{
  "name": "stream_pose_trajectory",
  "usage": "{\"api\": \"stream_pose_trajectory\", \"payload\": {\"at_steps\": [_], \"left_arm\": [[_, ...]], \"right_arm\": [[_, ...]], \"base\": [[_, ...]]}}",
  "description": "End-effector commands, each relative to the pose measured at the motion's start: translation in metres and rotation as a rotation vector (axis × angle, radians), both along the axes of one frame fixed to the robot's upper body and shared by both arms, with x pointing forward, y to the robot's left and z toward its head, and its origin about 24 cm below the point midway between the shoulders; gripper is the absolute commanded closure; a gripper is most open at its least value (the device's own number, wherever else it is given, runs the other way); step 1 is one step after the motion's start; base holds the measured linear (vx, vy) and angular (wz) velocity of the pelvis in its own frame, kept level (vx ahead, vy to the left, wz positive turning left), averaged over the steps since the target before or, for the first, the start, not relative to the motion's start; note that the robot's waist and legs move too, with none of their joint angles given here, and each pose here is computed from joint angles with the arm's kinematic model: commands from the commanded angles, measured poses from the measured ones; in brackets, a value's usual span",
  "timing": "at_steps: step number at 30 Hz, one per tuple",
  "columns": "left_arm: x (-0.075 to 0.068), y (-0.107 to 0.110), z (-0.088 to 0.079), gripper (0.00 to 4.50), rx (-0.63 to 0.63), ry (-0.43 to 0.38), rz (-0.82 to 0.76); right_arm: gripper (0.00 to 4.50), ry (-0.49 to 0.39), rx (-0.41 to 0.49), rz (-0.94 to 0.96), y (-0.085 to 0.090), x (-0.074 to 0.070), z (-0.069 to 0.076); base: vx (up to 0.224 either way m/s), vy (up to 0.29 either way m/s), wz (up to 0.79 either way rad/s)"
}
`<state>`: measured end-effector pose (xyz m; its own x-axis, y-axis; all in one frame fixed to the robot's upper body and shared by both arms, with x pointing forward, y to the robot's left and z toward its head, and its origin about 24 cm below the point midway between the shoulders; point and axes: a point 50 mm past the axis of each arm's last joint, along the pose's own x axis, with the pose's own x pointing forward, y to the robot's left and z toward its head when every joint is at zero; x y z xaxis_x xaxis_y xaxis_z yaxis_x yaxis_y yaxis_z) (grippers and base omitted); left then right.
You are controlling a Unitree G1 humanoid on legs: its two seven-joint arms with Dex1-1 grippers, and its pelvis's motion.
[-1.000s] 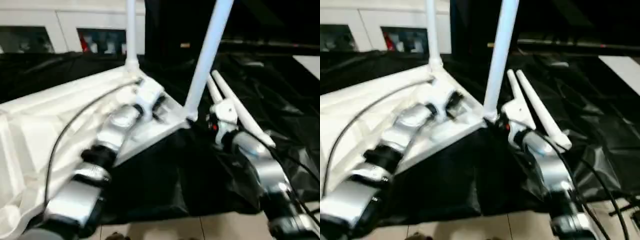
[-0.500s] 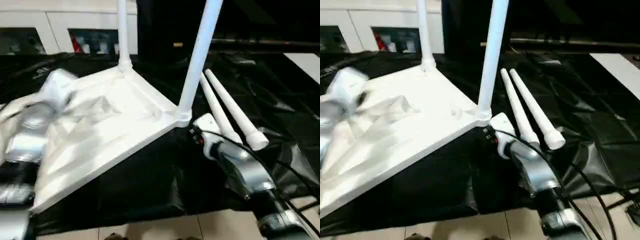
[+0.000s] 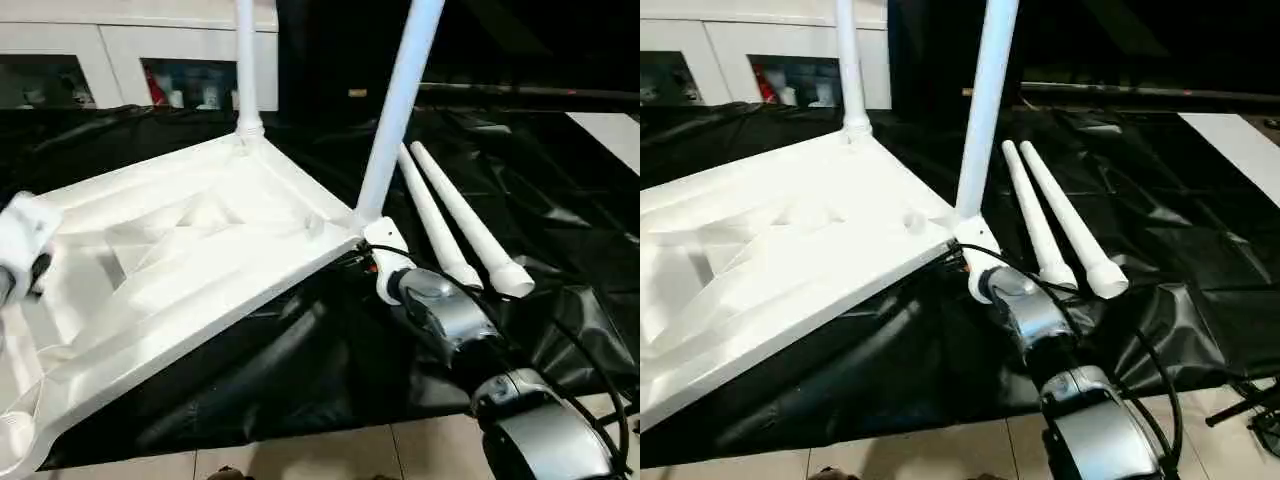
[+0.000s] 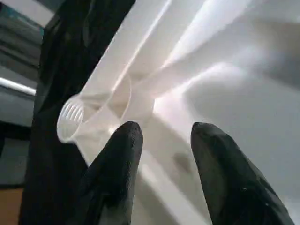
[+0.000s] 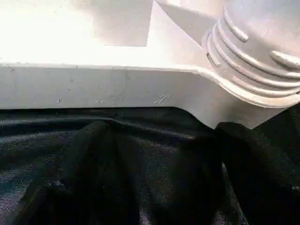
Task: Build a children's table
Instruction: Rotate table base
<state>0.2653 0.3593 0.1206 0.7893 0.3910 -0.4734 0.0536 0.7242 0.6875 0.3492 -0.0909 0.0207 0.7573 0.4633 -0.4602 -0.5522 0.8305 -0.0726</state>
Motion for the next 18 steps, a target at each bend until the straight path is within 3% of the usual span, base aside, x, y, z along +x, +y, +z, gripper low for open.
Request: {"api": "stream_pose_trajectory", "payload": {"at_steps": [1, 6, 9, 10, 12, 16, 18], "left_arm": [[0.0, 0.001, 0.009, 2.46, 0.046, -0.008, -0.002], [-0.008, 0.021, 0.025, 2.46, 0.171, -0.029, 0.075], [-0.01, 0.022, 0.024, 2.46, 0.167, -0.008, 0.076], [-0.013, 0.021, 0.017, 2.46, 0.155, 0.043, 0.064], [-0.015, 0.02, 0.014, 2.46, 0.15, 0.067, 0.059], [-0.029, 0.011, -0.017, 2.46, 0.059, 0.265, -0.006], [-0.032, 0.008, -0.024, 2.46, 0.029, 0.296, -0.023]], "right_arm": [[0.62, -0.012, -0.02, -0.02, -0.003, 0.003, 0.001], [0.62, -0.009, -0.02, -0.027, -0.002, 0.005, -0.002], [0.62, -0.005, -0.023, -0.022, -0.002, 0.004, -0.004], [0.62, -0.003, -0.026, -0.018, -0.002, 0.004, -0.005], [0.62, -0.002, -0.028, -0.016, -0.002, 0.004, -0.006], [0.62, -0.009, -0.019, -0.012, 0.0, 0.005, -0.005], [0.62, -0.015, -0.011, -0.006, 0.001, 0.006, -0.004]], "base": [[0.0, 0.0, 0.0], [0.0, 0.0, 0.0], [0.0, 0.0, 0.0], [0.0, 0.0, 0.0], [0.0, 0.0, 0.0], [0.0, 0.0, 0.0], [0.0, 0.0, 0.0]]}}
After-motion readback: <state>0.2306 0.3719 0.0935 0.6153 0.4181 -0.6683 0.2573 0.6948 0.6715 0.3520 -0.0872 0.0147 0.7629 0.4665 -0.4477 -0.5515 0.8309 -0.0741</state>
